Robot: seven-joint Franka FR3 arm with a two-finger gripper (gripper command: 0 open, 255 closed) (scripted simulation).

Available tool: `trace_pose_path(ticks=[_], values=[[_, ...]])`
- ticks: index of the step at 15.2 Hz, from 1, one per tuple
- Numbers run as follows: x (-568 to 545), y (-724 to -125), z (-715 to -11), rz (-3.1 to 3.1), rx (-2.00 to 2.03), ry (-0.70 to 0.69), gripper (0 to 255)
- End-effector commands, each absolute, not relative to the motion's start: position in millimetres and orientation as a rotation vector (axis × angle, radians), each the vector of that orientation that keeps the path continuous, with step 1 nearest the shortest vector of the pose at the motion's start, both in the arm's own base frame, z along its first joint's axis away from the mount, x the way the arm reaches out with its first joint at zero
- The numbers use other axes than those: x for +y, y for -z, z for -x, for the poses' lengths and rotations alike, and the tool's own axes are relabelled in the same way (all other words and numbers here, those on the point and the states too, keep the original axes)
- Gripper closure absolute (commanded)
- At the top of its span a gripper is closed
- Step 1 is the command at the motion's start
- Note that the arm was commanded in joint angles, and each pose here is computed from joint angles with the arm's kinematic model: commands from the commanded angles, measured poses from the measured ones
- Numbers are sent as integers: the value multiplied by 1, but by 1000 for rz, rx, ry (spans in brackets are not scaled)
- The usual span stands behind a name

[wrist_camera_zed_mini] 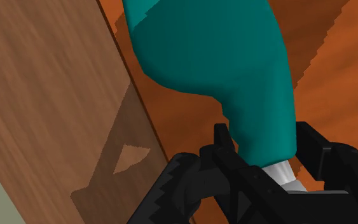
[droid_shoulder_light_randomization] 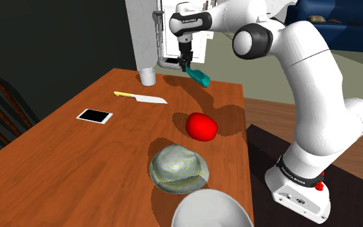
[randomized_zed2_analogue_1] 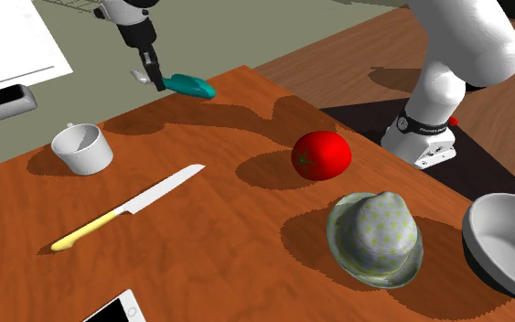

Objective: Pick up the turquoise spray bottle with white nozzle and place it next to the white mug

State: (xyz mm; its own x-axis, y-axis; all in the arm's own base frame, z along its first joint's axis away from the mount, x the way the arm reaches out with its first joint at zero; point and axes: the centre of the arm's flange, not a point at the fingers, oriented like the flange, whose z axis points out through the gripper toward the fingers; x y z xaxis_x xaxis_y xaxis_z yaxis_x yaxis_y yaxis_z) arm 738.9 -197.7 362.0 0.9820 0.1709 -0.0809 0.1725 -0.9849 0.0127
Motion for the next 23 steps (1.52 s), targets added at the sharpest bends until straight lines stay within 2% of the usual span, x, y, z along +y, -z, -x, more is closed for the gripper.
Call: trace_pose_path(ticks=[1, 13, 21, 22, 23], values=[[-197, -352, -740, -3108, 269, 124, 255], [-197, -286, -740, -3108, 269, 124, 255], [-197, -286, -740, -3108, 269, 124, 255], [-197, -286, -740, -3108, 269, 124, 0], [-197, -286, -740, -3108, 269, 124, 0]])
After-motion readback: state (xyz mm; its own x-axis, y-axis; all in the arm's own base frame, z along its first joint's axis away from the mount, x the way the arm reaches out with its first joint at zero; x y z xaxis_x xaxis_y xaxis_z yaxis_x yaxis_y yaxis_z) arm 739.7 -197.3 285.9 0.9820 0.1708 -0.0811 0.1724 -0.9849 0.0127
